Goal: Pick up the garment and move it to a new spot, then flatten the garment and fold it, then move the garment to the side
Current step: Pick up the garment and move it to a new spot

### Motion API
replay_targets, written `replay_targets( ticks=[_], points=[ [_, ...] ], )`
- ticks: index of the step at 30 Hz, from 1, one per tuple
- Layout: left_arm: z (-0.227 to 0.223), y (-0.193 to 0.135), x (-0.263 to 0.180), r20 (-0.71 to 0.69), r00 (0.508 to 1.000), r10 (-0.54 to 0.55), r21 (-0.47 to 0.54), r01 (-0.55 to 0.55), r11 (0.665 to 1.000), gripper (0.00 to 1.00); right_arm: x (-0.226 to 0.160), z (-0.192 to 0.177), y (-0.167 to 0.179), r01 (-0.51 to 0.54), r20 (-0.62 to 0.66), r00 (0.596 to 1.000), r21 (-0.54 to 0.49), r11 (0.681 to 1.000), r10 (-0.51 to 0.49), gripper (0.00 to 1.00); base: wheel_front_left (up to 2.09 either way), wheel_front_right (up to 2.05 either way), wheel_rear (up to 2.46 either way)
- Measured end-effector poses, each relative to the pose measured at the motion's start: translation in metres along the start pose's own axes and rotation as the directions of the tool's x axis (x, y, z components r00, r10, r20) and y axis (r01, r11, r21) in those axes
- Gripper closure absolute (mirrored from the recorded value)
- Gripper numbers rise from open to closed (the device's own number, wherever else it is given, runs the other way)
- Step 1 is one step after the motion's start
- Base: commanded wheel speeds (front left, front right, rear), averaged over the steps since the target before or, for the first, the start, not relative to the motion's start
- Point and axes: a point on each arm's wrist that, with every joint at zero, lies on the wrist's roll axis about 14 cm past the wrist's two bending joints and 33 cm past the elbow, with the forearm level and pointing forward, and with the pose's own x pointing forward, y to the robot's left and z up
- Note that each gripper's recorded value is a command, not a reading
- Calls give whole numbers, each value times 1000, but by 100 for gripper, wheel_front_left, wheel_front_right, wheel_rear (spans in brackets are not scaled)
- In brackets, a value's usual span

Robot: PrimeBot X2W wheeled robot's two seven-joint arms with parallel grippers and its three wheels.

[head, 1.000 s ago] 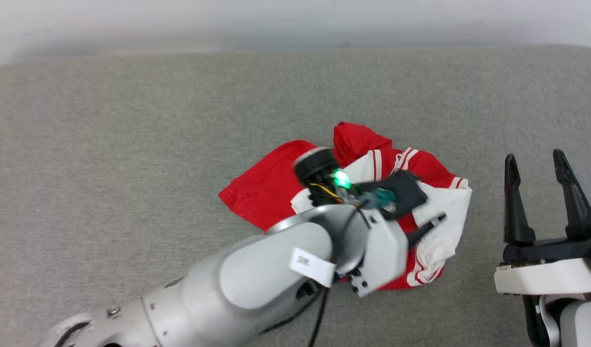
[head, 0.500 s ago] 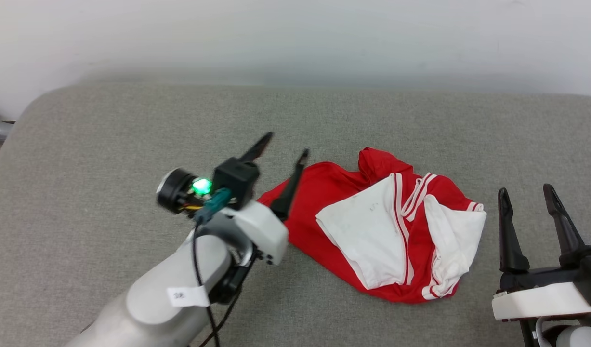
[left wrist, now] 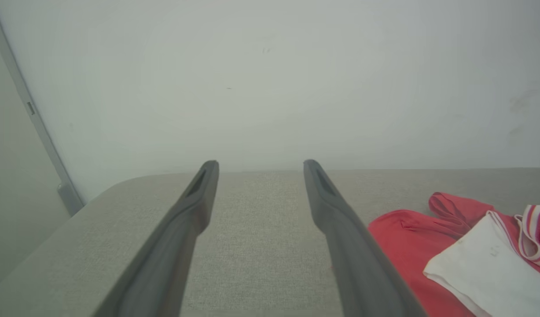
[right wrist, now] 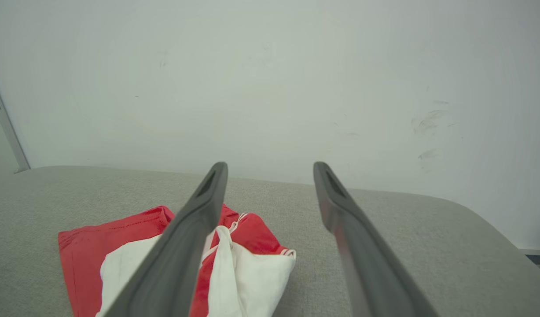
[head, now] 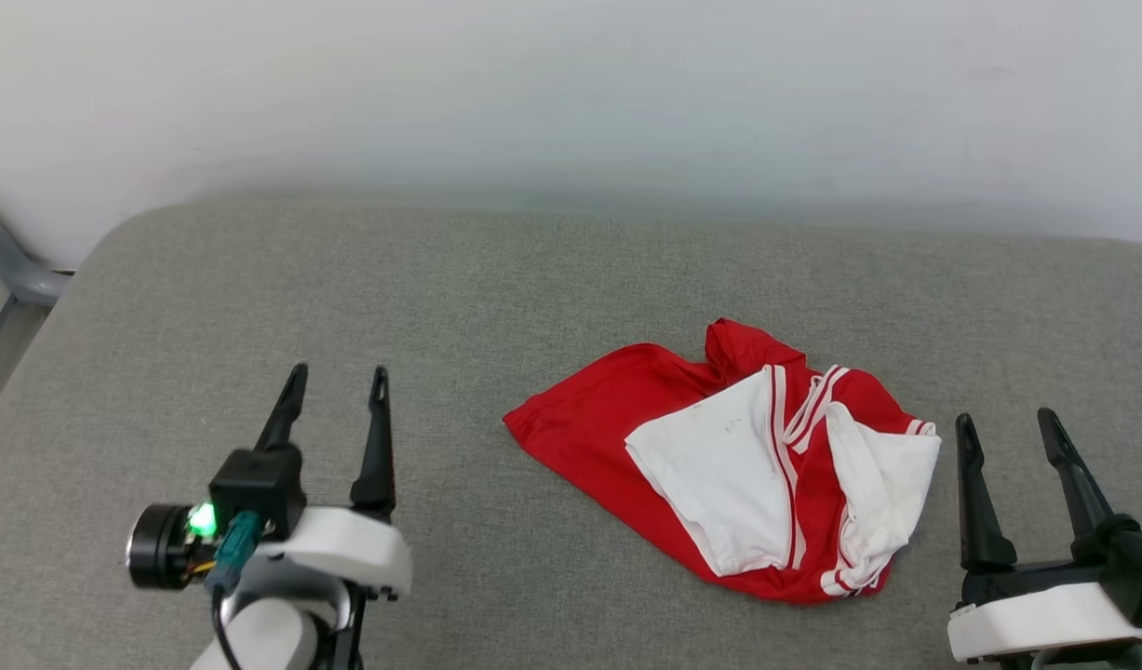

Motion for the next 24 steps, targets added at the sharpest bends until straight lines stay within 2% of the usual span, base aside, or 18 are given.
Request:
replay_targets(
  ticks=[9,24],
  points=[
    [-8,25,-34,-2,995,95,-5,-95,995,0,-9,0,-1,4,-7,1000,7,1000,-4,0,0,0,0],
    [-28,27,-58,-41,994,101,42,-99,994,0,-18,-9,-1,11,-39,999,29,1000,-10,0,0,0,0]
  ],
)
